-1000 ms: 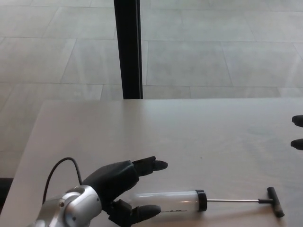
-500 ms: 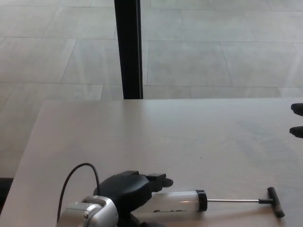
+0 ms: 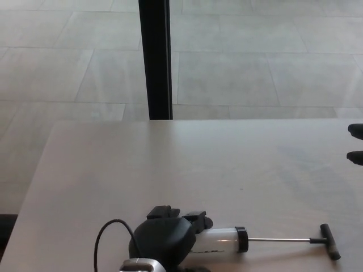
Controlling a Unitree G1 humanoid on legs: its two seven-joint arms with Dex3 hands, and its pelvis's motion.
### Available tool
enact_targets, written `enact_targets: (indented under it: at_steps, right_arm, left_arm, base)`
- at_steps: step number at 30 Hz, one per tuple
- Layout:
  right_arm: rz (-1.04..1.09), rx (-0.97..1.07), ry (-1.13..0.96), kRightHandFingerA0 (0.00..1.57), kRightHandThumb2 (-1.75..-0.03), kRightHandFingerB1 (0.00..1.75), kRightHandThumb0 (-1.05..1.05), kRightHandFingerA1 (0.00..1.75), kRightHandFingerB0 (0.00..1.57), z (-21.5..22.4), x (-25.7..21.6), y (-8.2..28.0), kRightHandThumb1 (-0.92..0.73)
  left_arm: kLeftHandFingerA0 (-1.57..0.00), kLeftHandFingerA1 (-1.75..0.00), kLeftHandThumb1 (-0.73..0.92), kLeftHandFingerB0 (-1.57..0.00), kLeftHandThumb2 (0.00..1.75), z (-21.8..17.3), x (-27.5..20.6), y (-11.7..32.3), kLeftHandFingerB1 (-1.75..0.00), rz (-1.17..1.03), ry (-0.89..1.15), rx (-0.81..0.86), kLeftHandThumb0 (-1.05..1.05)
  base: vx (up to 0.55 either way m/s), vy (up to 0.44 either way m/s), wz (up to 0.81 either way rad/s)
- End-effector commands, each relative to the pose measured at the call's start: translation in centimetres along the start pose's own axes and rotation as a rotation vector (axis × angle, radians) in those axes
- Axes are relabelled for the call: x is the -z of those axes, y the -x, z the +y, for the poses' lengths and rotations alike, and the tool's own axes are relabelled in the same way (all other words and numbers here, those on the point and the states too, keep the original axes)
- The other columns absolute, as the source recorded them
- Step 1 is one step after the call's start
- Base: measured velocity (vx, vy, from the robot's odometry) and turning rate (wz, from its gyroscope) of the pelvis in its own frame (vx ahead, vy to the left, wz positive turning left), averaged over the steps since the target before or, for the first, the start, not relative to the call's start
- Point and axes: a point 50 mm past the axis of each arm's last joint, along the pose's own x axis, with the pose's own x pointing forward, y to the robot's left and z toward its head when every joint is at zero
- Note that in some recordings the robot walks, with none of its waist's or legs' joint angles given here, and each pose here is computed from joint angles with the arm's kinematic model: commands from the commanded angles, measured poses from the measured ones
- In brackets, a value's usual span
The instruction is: The robot uses its left hand to lift the air pump kept on the middle of the desk and use the right hand to compress the handle
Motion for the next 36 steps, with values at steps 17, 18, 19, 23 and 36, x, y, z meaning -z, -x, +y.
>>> enact_targets:
  at_steps: [17,18,19,23,36]
  right_arm:
    - [0.101,0.129,-0.039,0.58,-0.66,0.44,-0.73,0.65,0.64,-0.6,0.8,1.3,-0.88]
    - [0.1,0.13,-0.039,0.58,-0.66,0.44,-0.73,0.65,0.64,-0.7,0.8,1.2,-0.88]
    - [0.099,0.13,-0.038,0.57,-0.66,0.45,-0.73,0.65,0.63,-0.7,0.7,1.3,-0.88]
    - [0.095,0.137,-0.043,0.58,-0.66,0.44,-0.73,0.64,0.63,-0.7,0.6,1.0,-0.87]
    - [0.1,0.145,-0.04,0.6,-0.66,0.44,-0.72,0.64,0.65,-0.6,0.5,0.9,-0.88]
  left_arm:
    - [-0.28,-1.25,0.54,-0.39,0.7,-4.1,3.5,1.7,-0.42,0.246,-0.092,-0.154,-0.04]
    - [-0.28,-1.25,0.54,-0.39,0.7,-4.2,3.6,1.7,-0.42,0.245,-0.093,-0.155,-0.04]
    - [-0.4,-1.24,0.63,-0.39,0.63,-4.3,3.7,1.9,-0.41,0.237,-0.081,-0.156,-0.05]
    - [-0.71,-1.27,0.6,-0.73,0.68,-4.8,4.6,2.2,-0.71,0.223,-0.142,-0.109,-0.09]
    - [-0.82,-1.75,0.67,-0.73,0.97,-5.5,5.3,2.2,-1.4,0.187,-0.099,-0.065,-0.18]
  base:
    - [0.0,0.0,0.0]
    - [0.0,0.0,0.0]
    - [0.0,0.0,0.0]
    - [0.0,0.0,0.0]
    - [0.0,0.0,0.0]
